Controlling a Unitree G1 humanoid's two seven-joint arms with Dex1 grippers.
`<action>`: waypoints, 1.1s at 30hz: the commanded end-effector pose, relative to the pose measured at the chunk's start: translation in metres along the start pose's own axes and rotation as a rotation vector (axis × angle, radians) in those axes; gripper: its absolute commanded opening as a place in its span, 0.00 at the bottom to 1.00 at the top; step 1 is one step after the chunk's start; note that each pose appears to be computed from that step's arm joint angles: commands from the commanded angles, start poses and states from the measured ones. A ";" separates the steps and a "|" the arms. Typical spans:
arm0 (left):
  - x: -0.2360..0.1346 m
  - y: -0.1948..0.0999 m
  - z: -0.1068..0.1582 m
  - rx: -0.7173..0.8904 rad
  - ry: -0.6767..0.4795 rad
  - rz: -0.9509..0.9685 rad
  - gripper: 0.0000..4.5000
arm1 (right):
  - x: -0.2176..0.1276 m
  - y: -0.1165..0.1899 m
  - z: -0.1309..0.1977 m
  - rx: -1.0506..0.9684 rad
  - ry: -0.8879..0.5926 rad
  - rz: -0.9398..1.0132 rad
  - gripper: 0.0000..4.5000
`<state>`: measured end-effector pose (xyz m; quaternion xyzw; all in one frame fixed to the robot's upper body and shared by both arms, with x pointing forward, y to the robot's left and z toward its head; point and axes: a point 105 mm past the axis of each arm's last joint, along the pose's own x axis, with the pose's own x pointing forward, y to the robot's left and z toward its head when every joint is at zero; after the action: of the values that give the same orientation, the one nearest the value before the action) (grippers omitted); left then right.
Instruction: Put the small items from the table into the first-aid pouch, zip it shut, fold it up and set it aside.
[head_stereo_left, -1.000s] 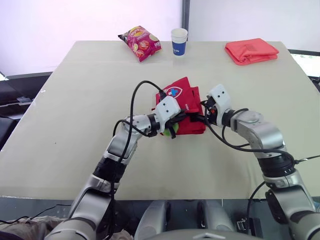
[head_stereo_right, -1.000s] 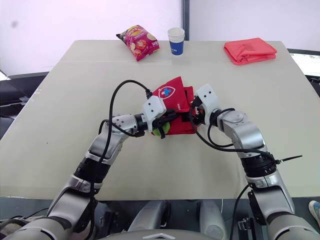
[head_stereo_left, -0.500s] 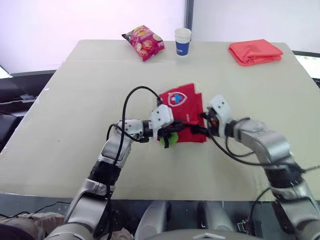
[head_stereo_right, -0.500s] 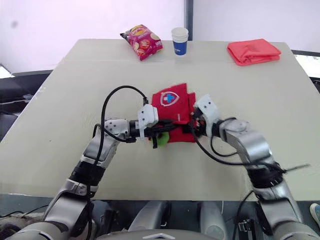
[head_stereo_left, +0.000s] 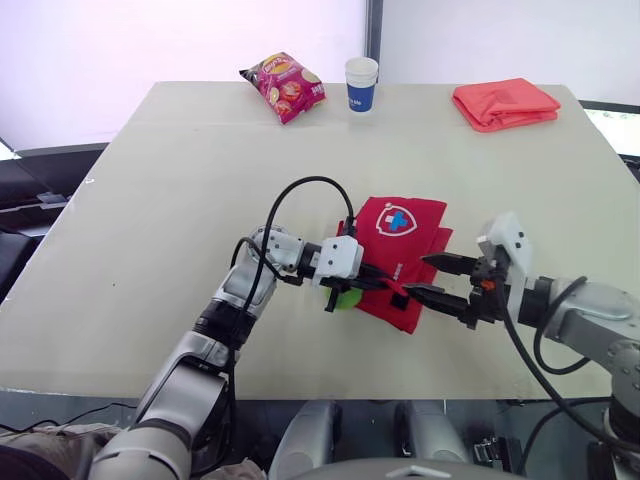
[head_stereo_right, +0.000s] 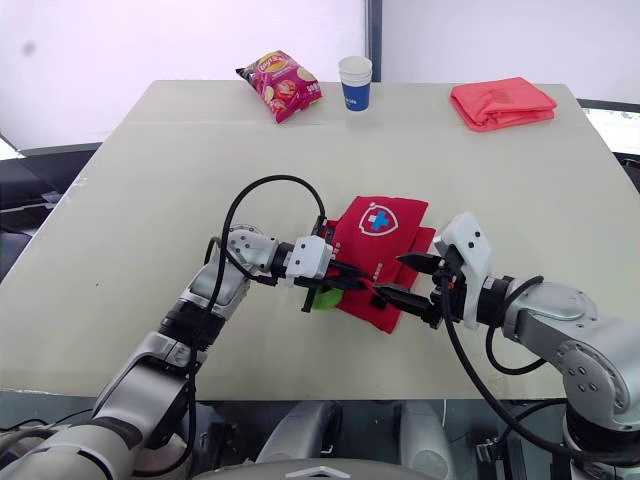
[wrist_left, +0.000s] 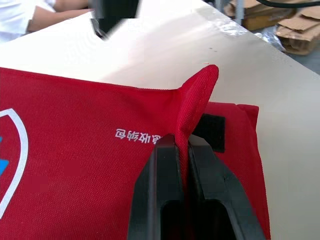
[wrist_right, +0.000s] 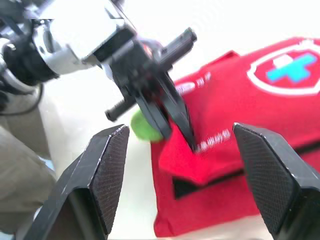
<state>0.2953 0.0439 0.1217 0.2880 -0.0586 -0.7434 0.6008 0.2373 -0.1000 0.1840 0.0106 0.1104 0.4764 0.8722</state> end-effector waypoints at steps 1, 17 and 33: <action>0.007 -0.014 0.000 0.026 -0.006 -0.117 0.00 | 0.007 -0.023 0.026 -0.065 -0.089 -0.125 0.73; -0.019 -0.007 0.019 -0.165 -0.087 0.019 0.00 | 0.024 -0.010 -0.098 -0.077 0.523 -0.037 0.02; -0.073 -0.019 0.060 -0.612 -0.226 0.312 0.75 | -0.003 -0.002 -0.052 0.067 0.127 -0.014 0.11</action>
<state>0.2608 0.1015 0.1773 -0.0044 0.0786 -0.6552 0.7514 0.2331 -0.1070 0.1001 -0.0129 0.2363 0.4425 0.8650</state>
